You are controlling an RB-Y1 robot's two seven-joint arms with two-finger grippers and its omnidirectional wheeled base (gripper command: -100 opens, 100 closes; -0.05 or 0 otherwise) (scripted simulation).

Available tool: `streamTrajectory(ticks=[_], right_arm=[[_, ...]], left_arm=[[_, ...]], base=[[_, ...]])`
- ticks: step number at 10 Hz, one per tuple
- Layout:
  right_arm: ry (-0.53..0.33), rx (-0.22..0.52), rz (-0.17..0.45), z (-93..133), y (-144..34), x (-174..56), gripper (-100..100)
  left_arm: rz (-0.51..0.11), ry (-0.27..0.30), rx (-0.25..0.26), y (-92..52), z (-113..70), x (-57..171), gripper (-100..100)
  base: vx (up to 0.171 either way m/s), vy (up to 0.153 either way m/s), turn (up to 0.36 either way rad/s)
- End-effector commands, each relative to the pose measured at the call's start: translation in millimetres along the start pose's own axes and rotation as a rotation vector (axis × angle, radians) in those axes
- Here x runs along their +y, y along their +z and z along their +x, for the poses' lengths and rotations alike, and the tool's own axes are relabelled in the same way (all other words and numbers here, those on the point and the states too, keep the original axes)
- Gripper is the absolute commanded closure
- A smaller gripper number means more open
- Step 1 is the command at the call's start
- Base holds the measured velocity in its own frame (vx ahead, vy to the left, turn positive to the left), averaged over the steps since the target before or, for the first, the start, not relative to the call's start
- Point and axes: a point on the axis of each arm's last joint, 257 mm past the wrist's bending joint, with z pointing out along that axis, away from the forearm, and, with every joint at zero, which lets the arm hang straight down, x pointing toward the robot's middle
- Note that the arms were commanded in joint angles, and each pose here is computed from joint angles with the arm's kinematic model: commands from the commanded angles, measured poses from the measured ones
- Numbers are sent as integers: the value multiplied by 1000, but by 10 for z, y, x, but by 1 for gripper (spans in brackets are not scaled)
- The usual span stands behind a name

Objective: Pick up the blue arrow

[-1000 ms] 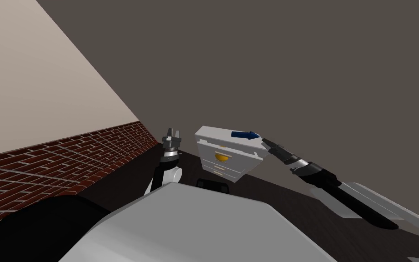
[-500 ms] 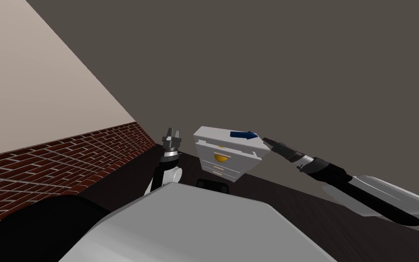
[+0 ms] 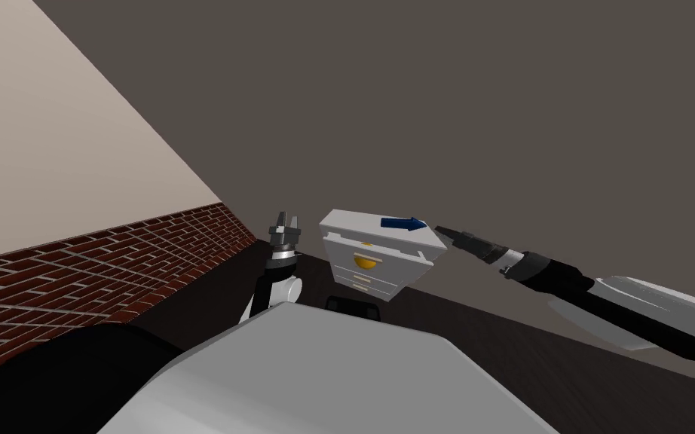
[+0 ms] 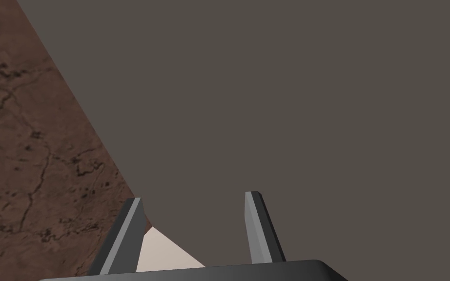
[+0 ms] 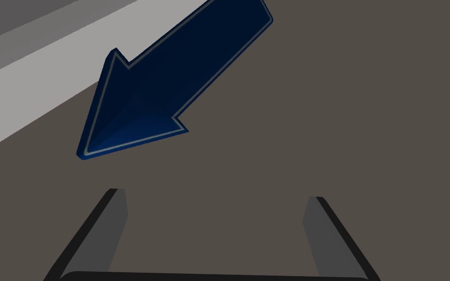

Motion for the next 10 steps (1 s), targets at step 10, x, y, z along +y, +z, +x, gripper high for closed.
streamTrajectory(ticks=[10], right_arm=[[-147,204,57,-255,112,-5,-100]], left_arm=[[0,0,0,0,0,0,0]], base=[[12,-1,-36]])
